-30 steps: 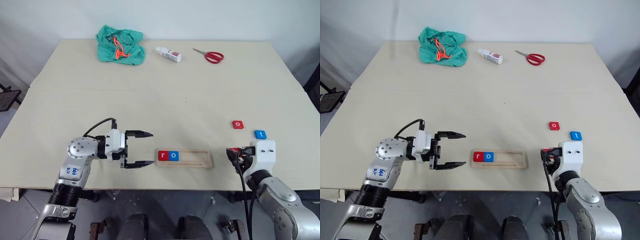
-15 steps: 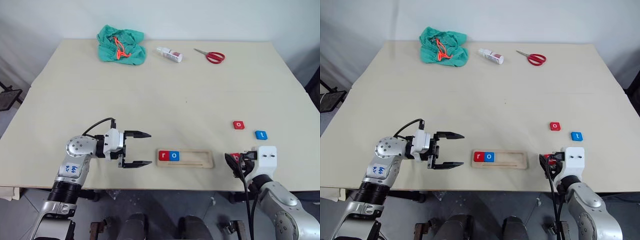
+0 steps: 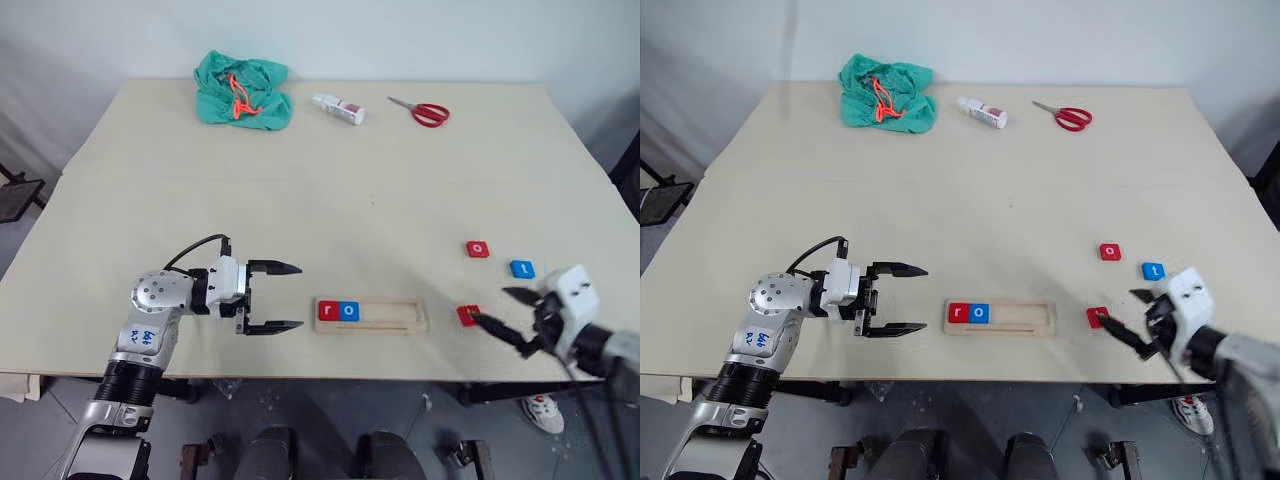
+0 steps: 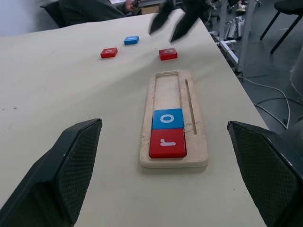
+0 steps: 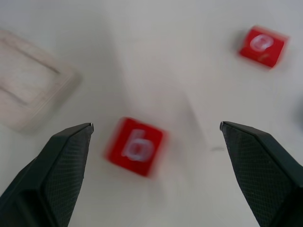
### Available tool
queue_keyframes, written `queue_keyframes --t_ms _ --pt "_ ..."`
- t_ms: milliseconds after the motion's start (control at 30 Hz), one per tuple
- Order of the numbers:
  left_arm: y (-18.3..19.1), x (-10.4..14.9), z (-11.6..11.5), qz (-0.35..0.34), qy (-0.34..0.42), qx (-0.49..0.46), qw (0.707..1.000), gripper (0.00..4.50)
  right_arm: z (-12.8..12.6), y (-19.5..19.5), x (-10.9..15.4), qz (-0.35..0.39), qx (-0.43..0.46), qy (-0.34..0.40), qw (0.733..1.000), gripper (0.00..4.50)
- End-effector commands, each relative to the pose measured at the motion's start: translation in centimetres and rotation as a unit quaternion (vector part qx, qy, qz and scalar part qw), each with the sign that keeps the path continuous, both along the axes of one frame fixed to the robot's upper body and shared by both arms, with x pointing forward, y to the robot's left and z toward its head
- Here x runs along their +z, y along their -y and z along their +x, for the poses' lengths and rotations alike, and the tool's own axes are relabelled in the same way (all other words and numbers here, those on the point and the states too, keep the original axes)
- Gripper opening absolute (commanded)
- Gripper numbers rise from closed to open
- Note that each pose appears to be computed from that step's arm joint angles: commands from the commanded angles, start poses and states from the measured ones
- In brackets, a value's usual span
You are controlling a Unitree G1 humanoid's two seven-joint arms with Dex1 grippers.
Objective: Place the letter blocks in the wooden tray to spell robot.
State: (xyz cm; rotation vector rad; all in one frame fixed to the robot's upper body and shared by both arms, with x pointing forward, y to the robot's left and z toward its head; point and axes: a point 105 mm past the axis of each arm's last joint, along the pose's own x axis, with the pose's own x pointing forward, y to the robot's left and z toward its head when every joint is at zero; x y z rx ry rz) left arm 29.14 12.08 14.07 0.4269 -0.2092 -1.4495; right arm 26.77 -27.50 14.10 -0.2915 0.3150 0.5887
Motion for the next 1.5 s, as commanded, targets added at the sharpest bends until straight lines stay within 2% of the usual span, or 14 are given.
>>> queue_keyframes --t_ms 33,300,500,1100,1500 --pt "-0.5 0.4 -0.2 -0.002 0.012 0.002 1.000 4.50 0.1 -0.7 0.9 -0.023 0.092 -0.003 0.995 4.48" --pt "-0.8 0.3 -0.5 0.003 0.012 0.011 1.000 4.50 1.7 -1.3 1.2 -0.081 0.231 -0.030 0.969 4.48" --pt "-1.2 0.4 -0.7 0.004 0.014 0.021 1.000 4.50 2.0 -1.6 0.6 -0.098 0.277 -0.038 0.955 4.48" --pt "-2.2 0.8 -0.8 0.016 0.013 0.040 0.999 4.50 2.7 -0.8 -1.9 -0.088 0.296 -0.050 0.950 4.48" --pt "-2.7 1.2 -0.9 0.024 0.012 0.044 0.999 4.50 2.9 0.2 -4.0 -0.127 0.311 -0.061 0.940 4.48"
